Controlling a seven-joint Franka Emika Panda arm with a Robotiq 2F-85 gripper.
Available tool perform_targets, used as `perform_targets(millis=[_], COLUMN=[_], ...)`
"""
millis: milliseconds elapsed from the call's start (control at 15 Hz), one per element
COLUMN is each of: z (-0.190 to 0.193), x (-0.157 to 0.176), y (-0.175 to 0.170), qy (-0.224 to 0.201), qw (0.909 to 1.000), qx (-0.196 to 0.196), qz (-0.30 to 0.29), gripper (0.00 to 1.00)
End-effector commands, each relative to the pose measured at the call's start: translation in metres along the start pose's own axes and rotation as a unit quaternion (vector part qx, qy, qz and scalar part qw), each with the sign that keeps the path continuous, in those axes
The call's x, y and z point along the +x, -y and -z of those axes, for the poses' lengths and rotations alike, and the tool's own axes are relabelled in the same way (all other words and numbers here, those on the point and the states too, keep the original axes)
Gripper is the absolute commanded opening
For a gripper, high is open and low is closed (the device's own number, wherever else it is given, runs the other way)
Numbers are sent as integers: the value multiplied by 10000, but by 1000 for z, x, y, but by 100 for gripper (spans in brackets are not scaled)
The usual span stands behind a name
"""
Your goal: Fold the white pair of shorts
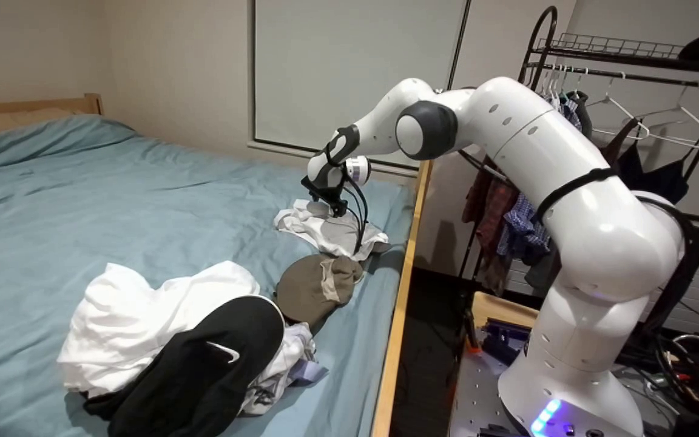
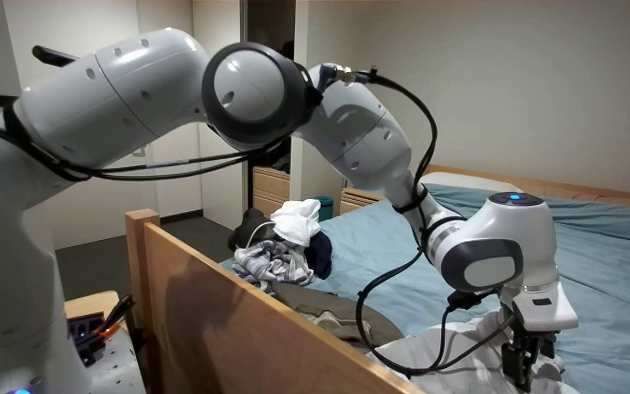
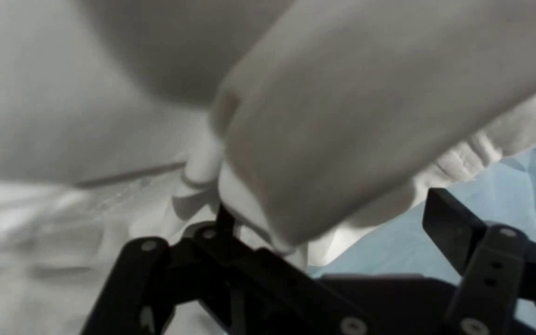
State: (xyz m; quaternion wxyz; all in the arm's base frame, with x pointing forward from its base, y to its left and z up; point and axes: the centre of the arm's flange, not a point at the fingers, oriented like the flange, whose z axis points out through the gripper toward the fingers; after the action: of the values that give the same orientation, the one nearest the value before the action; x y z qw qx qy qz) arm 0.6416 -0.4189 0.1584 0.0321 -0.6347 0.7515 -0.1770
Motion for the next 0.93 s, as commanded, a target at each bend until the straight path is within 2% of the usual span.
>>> perform_targets(millis=[0, 267, 400, 600, 867], z=[-2, -3, 18, 77, 148], x=[1, 2, -9, -1, 28], y=[2, 4, -9, -17, -15], qy=[-9, -16, -90, -556, -790], qw=[10000, 10000, 9987, 9949, 9849], qx=[15, 33, 44, 49, 89], qz=[8, 14, 502, 846, 1541], gripper=[100, 100, 100, 100, 100])
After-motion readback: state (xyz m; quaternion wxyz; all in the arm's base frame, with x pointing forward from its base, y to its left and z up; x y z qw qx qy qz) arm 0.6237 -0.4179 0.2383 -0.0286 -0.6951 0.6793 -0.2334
